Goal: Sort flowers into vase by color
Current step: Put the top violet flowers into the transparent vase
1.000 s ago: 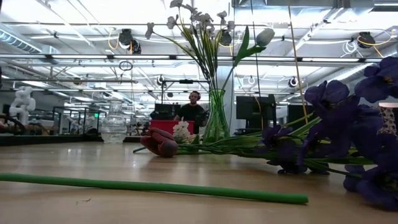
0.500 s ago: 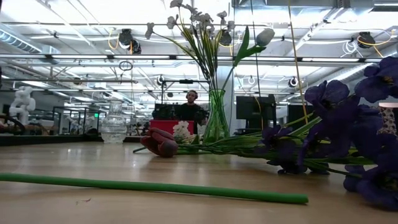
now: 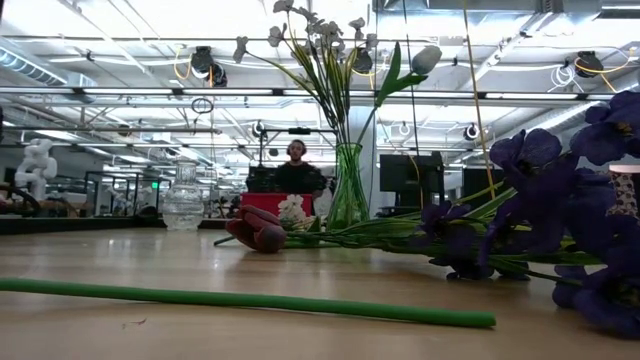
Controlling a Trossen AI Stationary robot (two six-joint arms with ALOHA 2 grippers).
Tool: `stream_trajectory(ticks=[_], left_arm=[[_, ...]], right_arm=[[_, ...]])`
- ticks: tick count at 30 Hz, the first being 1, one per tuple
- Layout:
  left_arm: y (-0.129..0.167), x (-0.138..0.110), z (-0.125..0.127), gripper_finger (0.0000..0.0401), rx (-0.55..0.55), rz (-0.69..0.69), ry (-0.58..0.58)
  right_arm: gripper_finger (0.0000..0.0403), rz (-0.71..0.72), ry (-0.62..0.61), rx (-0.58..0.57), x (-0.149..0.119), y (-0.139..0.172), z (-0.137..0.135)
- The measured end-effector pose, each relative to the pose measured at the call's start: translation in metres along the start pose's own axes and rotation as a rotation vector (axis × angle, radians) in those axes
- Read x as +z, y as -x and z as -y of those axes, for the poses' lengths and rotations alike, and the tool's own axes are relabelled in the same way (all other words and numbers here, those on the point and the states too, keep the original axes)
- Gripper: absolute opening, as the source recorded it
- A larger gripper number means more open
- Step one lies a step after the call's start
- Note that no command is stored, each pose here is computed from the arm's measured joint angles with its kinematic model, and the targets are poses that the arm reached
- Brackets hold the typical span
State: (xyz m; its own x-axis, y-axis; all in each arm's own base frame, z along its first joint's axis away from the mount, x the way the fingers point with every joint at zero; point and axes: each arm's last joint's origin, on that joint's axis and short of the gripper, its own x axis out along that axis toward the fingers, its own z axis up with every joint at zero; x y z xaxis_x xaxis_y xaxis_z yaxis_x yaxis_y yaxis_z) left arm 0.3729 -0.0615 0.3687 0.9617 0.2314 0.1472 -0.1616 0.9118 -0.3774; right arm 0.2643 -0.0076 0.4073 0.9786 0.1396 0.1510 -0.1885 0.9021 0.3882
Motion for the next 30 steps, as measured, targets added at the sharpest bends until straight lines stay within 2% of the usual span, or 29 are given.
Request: stream_trajectory(ticks=[6,11,13,20,30], left_arm=[[0.0,0.0,-0.001,0.0105,0.002,-0.001,-0.025],[0.0,0.0,-0.001,0.003,0.002,-0.003,-0.026],[0.0,-0.001,-0.001,0.0013,0.003,-0.005,-0.027],[0.004,0.002,-0.002,0.0013,0.017,-0.05,-0.042],[0.055,0.052,-0.007,0.0012,0.18,-0.117,-0.116]], right_arm=[[0.0,-0.001,0.002,-0.004,-0.001,-0.001,0.001],[0.0,-0.005,0.004,-0.006,-0.001,-0.001,0.001],[0.0,-0.012,0.008,-0.009,-0.002,-0.001,0.001],[0.0012,-0.043,0.002,-0.024,-0.004,0.001,0.002],[0.0065,-0.036,0.005,-0.06,0.01,0.022,0.001]])
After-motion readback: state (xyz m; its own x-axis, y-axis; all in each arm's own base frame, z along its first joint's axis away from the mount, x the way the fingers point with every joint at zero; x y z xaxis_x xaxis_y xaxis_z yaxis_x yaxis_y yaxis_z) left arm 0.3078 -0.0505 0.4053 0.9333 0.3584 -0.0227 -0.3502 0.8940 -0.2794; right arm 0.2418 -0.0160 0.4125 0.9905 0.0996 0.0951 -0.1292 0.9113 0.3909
